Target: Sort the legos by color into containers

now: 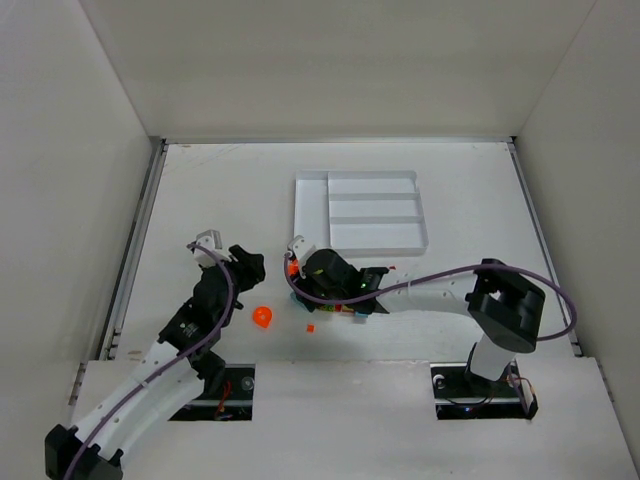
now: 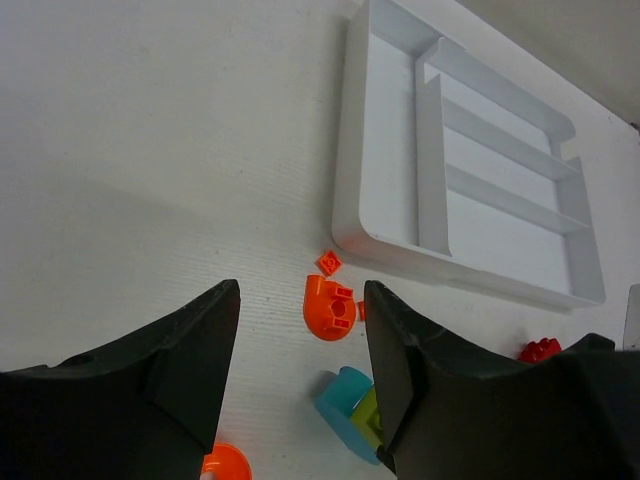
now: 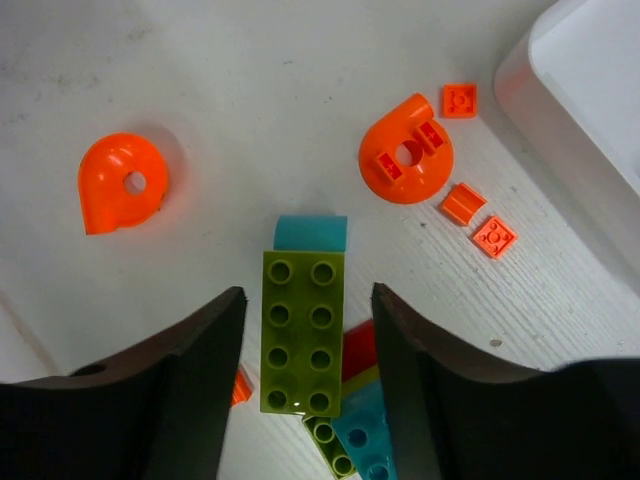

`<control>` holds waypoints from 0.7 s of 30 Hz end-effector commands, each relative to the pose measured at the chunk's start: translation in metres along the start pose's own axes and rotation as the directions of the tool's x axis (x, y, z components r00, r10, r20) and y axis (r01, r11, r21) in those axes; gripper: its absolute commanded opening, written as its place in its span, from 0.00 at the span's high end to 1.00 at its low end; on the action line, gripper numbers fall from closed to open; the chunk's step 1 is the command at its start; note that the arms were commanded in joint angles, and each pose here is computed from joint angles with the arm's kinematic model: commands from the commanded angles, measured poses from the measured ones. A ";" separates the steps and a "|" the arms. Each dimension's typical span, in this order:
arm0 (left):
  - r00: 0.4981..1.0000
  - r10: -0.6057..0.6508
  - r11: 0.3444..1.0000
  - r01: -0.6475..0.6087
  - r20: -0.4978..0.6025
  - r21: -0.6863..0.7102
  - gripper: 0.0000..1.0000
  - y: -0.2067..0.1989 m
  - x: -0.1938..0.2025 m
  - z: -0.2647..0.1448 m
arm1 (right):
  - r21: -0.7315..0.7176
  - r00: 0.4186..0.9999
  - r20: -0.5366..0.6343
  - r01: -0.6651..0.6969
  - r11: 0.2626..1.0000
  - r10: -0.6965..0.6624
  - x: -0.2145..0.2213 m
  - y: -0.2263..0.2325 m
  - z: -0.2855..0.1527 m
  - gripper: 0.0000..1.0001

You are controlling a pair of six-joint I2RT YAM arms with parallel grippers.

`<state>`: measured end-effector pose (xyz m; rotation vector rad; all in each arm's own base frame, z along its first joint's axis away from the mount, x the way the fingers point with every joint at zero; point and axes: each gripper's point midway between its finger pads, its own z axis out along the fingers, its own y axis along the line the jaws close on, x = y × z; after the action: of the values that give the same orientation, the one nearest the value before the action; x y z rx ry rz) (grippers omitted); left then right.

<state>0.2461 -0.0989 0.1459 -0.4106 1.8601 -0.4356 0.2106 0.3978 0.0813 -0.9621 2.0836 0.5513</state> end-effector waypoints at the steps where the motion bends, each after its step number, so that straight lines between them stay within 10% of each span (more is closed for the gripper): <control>1: 0.999 -0.045 0.998 0.045 0.001 0.046 0.50 -0.007 -0.001 0.002 | -0.001 0.999 0.043 -0.030 1.000 0.030 -0.015 0.002 0.002 0.50; 21: 0.997 -0.075 0.996 0.077 -0.029 0.053 0.48 -0.008 0.004 0.004 | 0.021 1.000 0.006 -0.026 0.999 0.026 -0.003 -0.002 0.008 0.42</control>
<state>0.2459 -0.1043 0.1393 -0.4306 1.8860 -0.5111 0.2114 0.3963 0.0731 -0.9424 2.1110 0.5357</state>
